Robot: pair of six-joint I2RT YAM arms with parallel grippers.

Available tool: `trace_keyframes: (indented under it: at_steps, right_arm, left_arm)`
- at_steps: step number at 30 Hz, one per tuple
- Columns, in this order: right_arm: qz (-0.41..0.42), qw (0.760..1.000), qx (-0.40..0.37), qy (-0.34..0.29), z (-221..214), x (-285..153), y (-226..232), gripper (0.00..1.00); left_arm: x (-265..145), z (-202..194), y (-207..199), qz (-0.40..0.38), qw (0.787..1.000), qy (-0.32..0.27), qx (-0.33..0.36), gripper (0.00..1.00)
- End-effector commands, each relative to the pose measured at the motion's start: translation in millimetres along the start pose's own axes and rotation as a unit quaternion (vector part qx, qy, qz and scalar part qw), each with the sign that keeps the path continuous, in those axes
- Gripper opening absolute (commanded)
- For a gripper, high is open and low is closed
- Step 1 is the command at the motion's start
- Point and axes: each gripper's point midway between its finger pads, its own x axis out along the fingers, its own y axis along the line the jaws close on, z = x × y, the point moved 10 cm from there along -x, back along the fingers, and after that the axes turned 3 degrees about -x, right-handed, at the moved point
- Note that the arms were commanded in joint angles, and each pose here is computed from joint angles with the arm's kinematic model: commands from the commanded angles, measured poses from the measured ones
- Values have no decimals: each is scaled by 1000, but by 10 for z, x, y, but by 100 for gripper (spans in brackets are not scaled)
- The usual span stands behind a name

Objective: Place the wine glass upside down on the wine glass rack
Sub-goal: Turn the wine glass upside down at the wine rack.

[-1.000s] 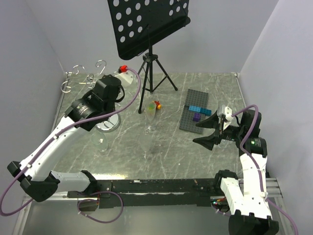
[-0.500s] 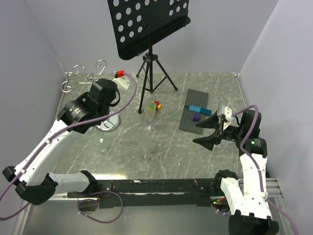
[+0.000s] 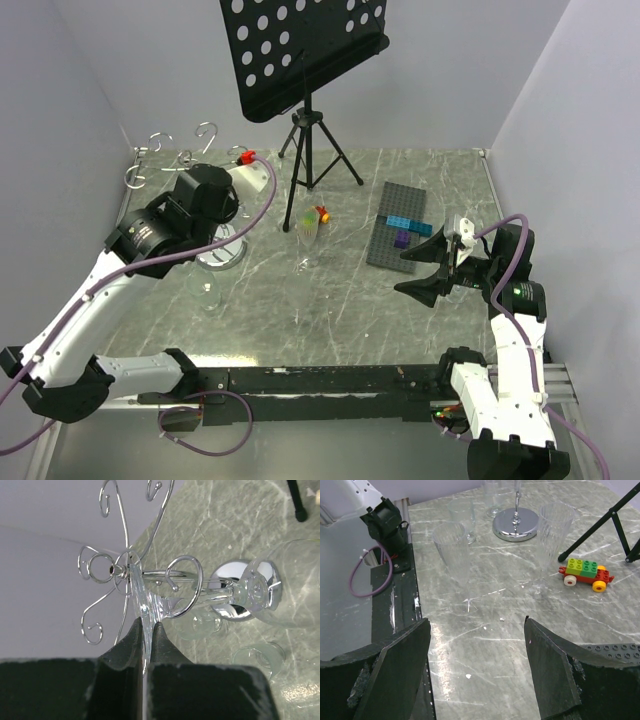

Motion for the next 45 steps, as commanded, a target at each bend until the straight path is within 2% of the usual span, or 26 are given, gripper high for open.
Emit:
trace_keyframes:
  at_steps: [1,12,23,36,42,45]
  right_arm:
    - [47,997,-46,-40,164,10,56,82]
    - [47,997,-50,-39,172,8,80,82]
    - [49,997,-53,-41,182,5,99,82]
    - [49,996,-55,-42,187,5,105,82]
    - [51,996,-53,-42,184,7,107,82]
    - [50,996,-54,-42,186,5,108,82]
  left_arm:
    - [-145,149,163,4,998,-58,-33,1]
    - [99,350,89,30,998,-55,-13,1]
    - [157,332,98,69,997,-25,10,3]
    - [202,307,51,73,997,-6,18,17]
    - [157,289,77,73,997,-6,3,31]
    - [152,289,71,70,998,-8,-1,35]
